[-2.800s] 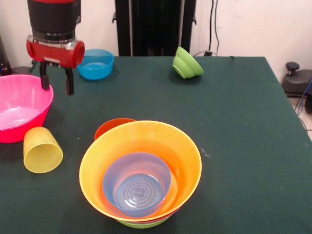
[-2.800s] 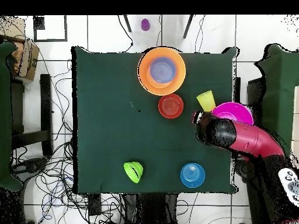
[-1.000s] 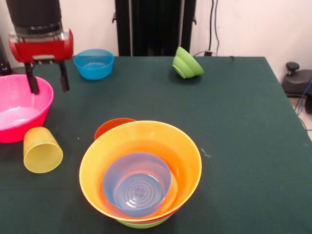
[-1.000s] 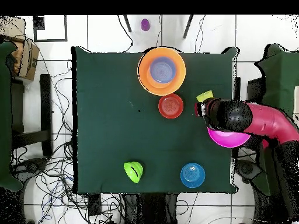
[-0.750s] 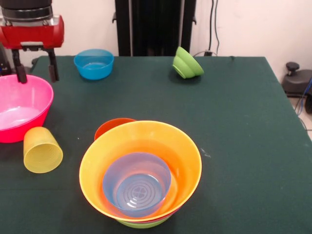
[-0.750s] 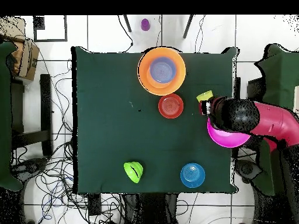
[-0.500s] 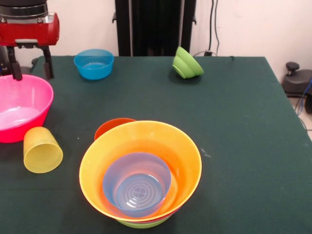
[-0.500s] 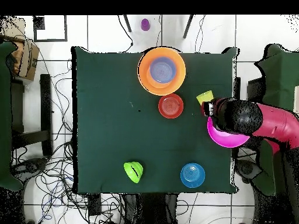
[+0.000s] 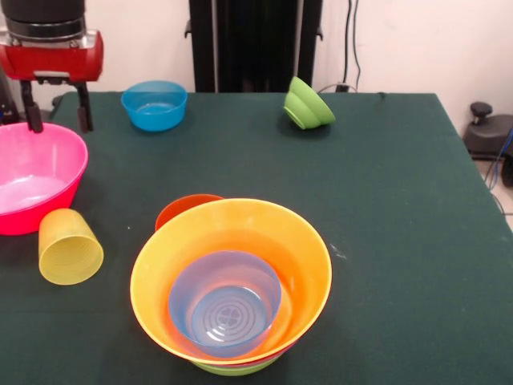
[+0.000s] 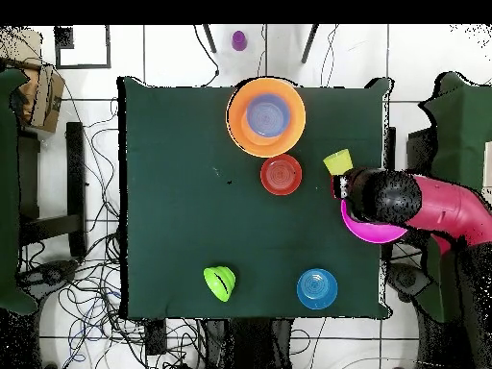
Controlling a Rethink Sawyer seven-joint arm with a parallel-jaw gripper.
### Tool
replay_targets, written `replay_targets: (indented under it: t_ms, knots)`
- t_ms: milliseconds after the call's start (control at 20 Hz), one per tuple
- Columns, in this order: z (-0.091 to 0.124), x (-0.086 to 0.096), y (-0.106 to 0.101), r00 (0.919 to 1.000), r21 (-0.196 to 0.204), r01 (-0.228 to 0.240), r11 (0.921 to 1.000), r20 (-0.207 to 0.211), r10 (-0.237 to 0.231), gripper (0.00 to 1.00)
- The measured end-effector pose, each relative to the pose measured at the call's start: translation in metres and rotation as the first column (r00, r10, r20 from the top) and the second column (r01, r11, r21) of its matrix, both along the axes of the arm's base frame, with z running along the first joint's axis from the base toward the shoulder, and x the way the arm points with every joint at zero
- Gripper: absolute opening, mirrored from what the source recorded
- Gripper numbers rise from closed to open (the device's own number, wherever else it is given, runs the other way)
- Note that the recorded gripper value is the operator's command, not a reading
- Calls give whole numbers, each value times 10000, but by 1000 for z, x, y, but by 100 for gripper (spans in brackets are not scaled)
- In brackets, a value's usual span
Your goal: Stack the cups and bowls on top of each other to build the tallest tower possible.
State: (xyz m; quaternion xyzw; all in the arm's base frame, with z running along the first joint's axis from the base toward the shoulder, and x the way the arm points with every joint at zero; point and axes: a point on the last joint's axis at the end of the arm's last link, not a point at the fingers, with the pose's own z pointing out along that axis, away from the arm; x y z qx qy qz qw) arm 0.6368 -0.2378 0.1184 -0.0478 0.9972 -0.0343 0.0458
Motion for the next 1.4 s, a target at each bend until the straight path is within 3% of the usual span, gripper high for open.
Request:
replay_targets:
  t_ms: [300,500,1400]
  knots:
    - [-20,1,25,10000,-208,1,9998,1,-1,100]
    - [-29,0,31,10000,-241,64,9997,70,-62,100]
    - [-52,-13,11,9988,-220,432,9988,235,-426,100]
